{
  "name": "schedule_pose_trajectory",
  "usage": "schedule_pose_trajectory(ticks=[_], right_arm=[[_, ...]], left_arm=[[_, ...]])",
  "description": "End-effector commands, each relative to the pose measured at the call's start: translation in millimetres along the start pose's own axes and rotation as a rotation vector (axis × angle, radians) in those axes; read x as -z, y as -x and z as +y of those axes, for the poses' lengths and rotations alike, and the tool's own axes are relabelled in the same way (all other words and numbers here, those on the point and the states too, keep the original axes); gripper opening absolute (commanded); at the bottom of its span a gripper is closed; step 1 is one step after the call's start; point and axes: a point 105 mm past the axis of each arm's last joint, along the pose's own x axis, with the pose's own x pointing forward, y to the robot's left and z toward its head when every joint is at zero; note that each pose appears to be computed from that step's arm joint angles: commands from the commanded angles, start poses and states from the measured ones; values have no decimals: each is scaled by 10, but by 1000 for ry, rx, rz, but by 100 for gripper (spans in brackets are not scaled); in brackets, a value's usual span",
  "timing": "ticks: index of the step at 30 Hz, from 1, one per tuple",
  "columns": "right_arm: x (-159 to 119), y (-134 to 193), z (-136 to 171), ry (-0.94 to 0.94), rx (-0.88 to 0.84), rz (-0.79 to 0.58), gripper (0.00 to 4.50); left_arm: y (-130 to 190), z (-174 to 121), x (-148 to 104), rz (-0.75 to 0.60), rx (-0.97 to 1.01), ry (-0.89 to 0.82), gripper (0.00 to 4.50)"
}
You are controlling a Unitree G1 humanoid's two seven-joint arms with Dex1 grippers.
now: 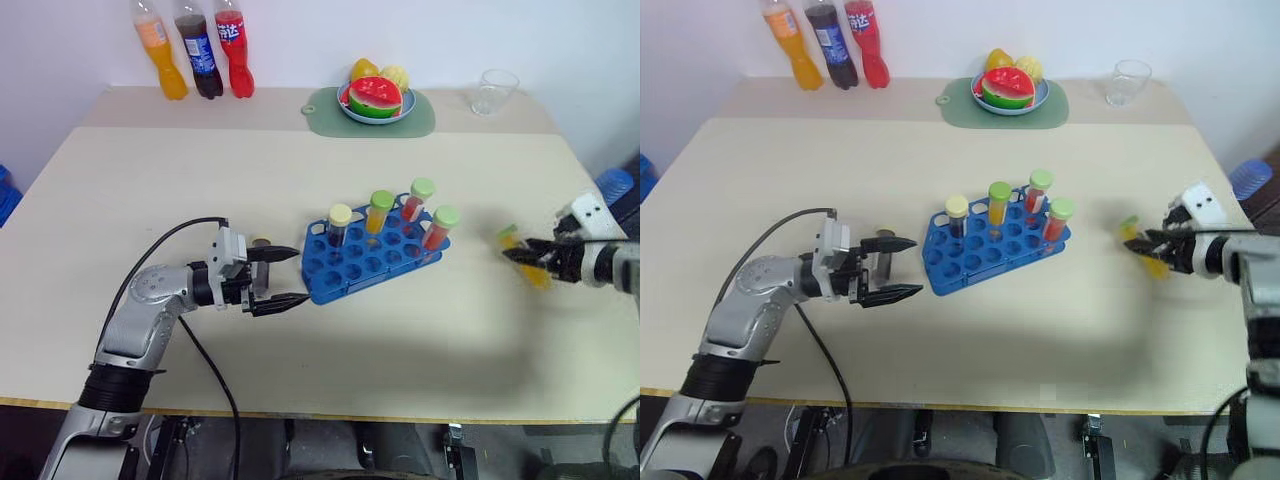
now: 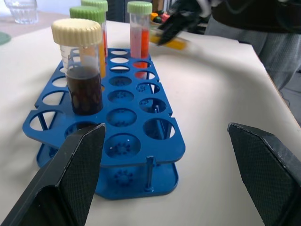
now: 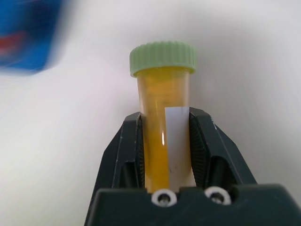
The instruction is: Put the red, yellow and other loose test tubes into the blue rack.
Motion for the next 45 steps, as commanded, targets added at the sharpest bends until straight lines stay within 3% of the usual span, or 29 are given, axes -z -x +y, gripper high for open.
schedule_pose_trajectory(ticks=[1,4,8,16,24,32,45], right_arm=[[-297,227,485,92,-97,-176,80],[-415,253,823,111,-169,-284,80],[-735,175,1371,177,-281,-527,80],[-1200,-242,1525,155,-110,-827,80],[-1352,-577,1546,104,-30,-919,80],[-1202,-845,1523,72,-5,-903,80],[-1042,-1019,1485,28,17,-891,80]], left_arm=[[-15,17,-76,-24,22,-29,428],[-32,50,-75,-22,36,-36,428],[-63,85,-86,-28,54,-37,428],[-25,95,-65,-19,51,-33,428],[30,109,-77,-9,28,-40,428],[63,80,-80,-8,3,-40,428],[98,95,-75,-3,-24,-41,428]])
